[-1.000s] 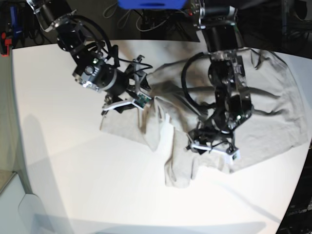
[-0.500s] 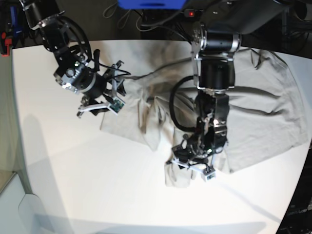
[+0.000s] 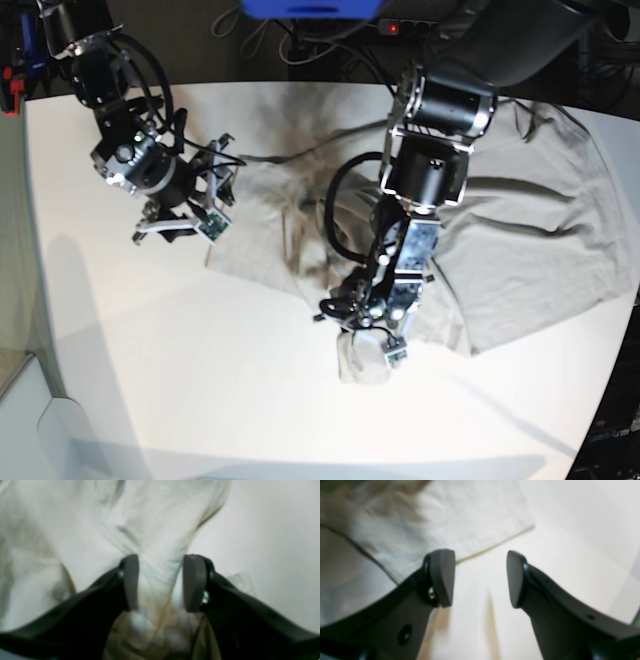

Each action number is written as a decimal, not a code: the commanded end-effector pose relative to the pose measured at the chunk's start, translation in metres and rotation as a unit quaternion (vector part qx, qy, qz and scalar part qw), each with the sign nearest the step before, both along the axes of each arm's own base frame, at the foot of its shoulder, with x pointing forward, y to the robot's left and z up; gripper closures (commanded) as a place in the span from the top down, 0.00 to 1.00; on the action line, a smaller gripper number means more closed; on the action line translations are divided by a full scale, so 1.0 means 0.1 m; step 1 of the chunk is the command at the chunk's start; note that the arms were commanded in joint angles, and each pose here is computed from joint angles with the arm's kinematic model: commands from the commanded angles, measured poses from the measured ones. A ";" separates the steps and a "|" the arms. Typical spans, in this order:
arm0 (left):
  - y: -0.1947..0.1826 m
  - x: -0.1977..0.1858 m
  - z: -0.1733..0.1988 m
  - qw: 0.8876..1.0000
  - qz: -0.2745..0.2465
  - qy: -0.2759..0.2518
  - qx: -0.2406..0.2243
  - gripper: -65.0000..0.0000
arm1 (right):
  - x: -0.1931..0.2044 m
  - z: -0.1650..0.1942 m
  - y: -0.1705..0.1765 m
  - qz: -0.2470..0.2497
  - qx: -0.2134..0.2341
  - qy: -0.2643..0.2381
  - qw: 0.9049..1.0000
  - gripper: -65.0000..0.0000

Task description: Layout the t-shirt on the table in an organized manner, then fold the t-shirt properly

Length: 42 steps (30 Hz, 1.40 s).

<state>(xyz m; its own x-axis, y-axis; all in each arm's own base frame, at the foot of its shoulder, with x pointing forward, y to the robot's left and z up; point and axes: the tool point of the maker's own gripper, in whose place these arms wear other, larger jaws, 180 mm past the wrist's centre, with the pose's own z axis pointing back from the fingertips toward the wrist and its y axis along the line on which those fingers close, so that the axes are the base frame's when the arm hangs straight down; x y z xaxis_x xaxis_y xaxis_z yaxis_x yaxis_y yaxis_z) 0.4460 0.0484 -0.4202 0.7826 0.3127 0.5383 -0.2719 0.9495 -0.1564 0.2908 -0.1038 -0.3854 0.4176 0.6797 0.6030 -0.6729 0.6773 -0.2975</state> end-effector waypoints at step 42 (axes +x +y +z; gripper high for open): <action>2.35 -1.07 1.10 0.897 0.291 -0.168 -0.287 0.00 | 0.11 0.13 0.20 0.000 0.035 -0.022 0.999 0.52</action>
<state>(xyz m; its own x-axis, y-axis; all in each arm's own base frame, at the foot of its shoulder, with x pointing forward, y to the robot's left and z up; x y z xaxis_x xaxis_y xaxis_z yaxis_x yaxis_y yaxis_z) 0.3258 0.2888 -0.3309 0.2372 0.9054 0.3521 -0.5972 0.4218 -0.6822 0.2910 -0.0858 -0.3861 0.4260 0.6466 0.6329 -0.6693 0.6959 -0.2604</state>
